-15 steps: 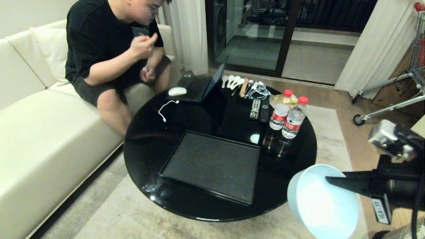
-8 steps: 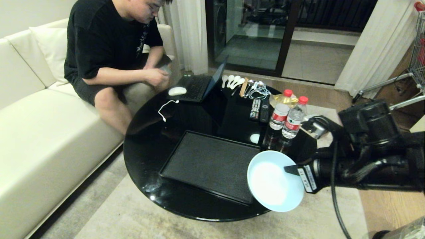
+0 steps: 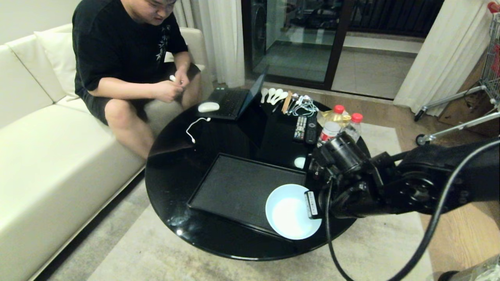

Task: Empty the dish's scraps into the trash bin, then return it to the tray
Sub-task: Put the bowl back to the table

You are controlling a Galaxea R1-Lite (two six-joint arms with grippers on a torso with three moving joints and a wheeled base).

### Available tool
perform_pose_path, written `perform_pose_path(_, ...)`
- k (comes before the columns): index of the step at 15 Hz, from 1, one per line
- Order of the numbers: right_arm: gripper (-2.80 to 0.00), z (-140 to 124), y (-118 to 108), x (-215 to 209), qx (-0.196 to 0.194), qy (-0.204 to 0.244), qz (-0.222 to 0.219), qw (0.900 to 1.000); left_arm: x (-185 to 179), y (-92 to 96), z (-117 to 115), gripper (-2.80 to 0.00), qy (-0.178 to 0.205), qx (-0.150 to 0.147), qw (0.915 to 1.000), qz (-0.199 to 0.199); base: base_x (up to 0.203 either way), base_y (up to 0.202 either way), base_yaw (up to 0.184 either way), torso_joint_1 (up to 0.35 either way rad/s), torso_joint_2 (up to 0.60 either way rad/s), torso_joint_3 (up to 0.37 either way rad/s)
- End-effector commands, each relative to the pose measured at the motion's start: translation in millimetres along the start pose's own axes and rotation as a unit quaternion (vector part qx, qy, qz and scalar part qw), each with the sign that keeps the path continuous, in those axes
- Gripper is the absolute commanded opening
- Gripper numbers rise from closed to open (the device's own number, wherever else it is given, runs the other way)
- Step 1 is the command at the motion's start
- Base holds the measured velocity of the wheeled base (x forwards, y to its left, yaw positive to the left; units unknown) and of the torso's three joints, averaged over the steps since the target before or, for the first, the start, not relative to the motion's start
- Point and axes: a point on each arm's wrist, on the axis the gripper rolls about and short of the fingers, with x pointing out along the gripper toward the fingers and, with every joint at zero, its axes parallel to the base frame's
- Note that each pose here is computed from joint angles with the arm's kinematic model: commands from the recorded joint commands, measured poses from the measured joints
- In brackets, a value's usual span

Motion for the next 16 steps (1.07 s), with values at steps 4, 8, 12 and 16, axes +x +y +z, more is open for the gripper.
perform_pose_path(4, -2.8, 5.5, 44.3, 45.3, 0.043, 0.007, 0.007, 0.999, 0.0, 0.0, 0.0, -2.8, 0.0, 0.0, 1.0, 0.0, 0.0, 0.0, 0.0, 0.0, 0.0, 0.0)
perform_pose_path(8, -2.8, 9.6, 58.6, 72.8, 0.049, 0.007, 0.005, 0.999, 0.0, 0.0, 0.0, -2.8, 0.0, 0.0, 1.0, 0.0, 0.0, 0.0, 0.0, 0.0, 0.0, 0.0)
perform_pose_path(12, -2.8, 24.9, 75.0, 99.4, 0.074, -0.012, 0.015, 0.997, 0.0, 0.0, 0.0, -2.8, 0.0, 0.0, 1.0, 0.0, 0.0, 0.0, 0.0, 0.0, 0.0, 0.0)
perform_pose_path(16, -2.8, 38.8, 84.3, 128.4, 0.086, -0.047, -0.001, 0.995, 0.0, 0.0, 0.0, -2.8, 0.0, 0.0, 1.0, 0.0, 0.0, 0.0, 0.0, 0.0, 0.0, 0.0)
